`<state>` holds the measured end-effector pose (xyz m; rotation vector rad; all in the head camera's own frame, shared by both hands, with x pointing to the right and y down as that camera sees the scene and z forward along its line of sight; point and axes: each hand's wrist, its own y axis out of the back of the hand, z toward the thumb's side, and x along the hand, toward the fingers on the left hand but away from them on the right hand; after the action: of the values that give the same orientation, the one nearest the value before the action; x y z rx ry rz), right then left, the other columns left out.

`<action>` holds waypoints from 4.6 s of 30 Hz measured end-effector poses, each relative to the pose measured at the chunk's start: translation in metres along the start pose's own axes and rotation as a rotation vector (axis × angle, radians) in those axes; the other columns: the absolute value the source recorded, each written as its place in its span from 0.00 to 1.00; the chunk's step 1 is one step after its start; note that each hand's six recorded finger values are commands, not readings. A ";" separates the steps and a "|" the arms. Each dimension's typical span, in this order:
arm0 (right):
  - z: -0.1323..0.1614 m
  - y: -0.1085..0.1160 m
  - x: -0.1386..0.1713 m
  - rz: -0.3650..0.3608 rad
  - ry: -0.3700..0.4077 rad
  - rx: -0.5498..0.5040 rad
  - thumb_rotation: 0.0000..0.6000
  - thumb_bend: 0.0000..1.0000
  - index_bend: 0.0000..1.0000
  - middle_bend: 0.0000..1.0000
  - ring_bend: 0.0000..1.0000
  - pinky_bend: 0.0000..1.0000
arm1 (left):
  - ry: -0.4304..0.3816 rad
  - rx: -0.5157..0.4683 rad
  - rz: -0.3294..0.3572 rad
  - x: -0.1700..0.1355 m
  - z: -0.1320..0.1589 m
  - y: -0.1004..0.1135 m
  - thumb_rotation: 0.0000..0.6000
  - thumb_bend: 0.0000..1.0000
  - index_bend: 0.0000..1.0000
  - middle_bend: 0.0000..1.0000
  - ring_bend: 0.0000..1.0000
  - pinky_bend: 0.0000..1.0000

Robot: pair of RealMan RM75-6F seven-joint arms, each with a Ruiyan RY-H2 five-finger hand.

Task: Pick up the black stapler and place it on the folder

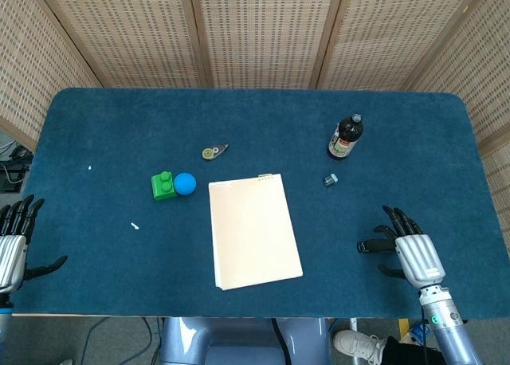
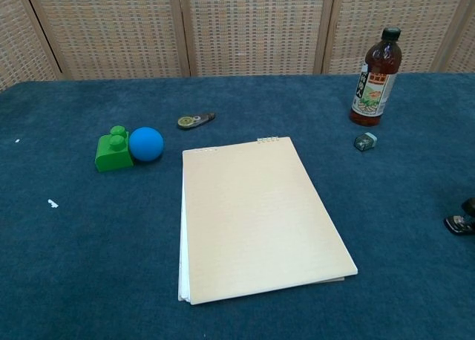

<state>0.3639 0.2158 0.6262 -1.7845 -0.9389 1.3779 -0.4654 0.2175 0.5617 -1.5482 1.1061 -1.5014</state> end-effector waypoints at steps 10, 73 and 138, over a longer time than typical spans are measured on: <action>-0.001 -0.021 -0.024 0.079 -0.040 0.009 1.00 0.16 0.38 0.14 0.07 0.26 | 0.014 -0.024 0.008 0.000 -0.005 0.005 1.00 0.08 0.00 0.00 0.00 0.00; 0.077 -0.018 -0.079 0.075 0.087 -0.032 1.00 0.33 0.82 0.60 0.60 0.69 | 0.032 -0.068 0.034 0.003 -0.015 0.015 1.00 0.08 0.00 0.00 0.00 0.00; 0.299 -0.041 -0.095 0.079 0.356 0.151 1.00 0.17 0.35 0.06 0.04 0.12 | 0.055 -0.125 0.026 0.007 -0.029 0.019 1.00 0.09 0.00 0.00 0.00 0.00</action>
<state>0.0506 0.1809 0.6457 -1.8841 -0.5658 1.0955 -0.4964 0.2062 0.5496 -1.5787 1.2683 -1.4898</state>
